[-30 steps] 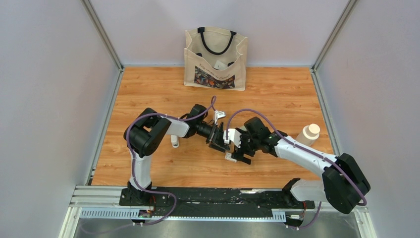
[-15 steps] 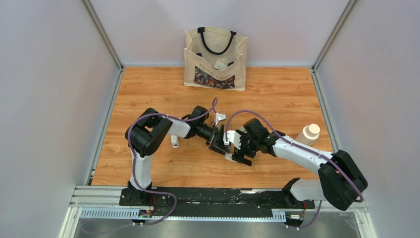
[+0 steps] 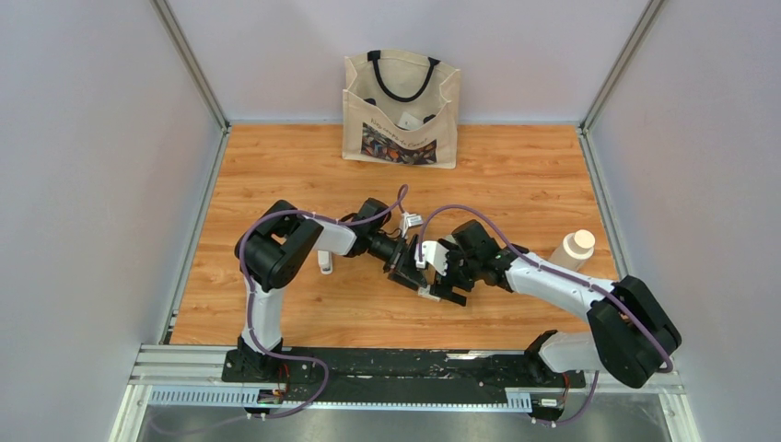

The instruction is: Load the staples into the stapler

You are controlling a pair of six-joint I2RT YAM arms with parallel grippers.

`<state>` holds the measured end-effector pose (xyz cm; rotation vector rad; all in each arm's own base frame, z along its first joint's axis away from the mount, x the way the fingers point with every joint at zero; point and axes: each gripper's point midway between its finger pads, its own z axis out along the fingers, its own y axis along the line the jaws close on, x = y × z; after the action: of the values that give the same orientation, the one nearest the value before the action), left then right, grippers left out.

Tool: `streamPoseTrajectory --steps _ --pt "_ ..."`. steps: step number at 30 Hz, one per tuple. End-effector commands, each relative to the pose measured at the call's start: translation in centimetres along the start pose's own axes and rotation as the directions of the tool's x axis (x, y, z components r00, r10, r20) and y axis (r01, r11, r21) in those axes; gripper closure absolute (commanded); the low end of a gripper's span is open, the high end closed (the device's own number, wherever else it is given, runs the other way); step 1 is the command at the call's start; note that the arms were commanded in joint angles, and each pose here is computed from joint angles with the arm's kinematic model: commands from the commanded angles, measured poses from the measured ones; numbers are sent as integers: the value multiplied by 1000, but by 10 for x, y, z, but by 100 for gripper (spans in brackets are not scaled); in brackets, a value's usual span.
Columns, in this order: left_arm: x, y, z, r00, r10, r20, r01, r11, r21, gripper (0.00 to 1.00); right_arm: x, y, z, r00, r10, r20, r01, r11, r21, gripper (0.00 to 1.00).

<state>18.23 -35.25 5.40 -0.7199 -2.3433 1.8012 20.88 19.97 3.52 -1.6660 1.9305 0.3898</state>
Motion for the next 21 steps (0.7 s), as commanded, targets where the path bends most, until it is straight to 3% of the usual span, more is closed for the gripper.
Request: streamPoseTrajectory --steps 1,7,21 --pt "-3 -5 8 999 47 -13 -47 999 15 1 -9 -6 3 999 5 32 -5 1000 10 13" --pt "-4 -9 9 998 57 -13 -57 998 20 3 -10 -2 5 999 7 31 -7 1000 -5 13" --pt "-4 -7 12 999 47 -19 -47 998 35 34 -13 -7 7 1000 12 25 -12 1000 19 13"
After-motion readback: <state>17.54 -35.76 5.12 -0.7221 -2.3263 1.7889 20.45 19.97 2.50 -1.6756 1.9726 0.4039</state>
